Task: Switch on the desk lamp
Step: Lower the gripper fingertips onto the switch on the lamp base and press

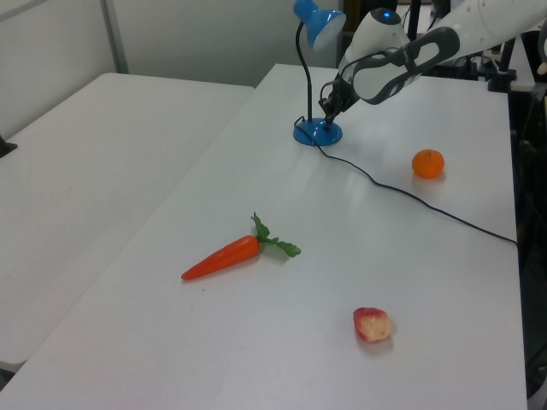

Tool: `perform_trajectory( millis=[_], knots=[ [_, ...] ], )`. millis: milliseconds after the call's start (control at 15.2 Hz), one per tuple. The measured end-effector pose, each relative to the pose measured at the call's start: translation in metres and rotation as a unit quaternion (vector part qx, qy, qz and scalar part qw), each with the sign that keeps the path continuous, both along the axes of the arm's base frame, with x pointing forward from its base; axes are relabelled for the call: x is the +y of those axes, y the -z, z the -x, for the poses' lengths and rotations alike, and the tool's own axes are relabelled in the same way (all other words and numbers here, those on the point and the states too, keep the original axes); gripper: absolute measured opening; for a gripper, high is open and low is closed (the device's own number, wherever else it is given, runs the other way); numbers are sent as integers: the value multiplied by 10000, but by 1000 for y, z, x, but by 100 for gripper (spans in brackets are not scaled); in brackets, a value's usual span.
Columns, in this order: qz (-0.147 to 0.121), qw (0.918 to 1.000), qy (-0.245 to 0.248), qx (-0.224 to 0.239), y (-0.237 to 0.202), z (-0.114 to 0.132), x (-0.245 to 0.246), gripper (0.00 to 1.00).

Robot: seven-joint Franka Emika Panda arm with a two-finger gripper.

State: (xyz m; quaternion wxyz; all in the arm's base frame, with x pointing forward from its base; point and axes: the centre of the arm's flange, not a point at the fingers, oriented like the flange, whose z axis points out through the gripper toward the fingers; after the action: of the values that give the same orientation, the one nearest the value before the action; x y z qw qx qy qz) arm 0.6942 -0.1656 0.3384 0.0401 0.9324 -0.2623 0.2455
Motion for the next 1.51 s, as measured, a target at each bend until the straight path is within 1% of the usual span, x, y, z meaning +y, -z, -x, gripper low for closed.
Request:
perform_trajectory(
  millis=[856,1515],
  knots=[
    [21,10000,-4,-2,3,-4,1,1],
    [-12,10000,28,12,8,-5,1,1]
  ],
)
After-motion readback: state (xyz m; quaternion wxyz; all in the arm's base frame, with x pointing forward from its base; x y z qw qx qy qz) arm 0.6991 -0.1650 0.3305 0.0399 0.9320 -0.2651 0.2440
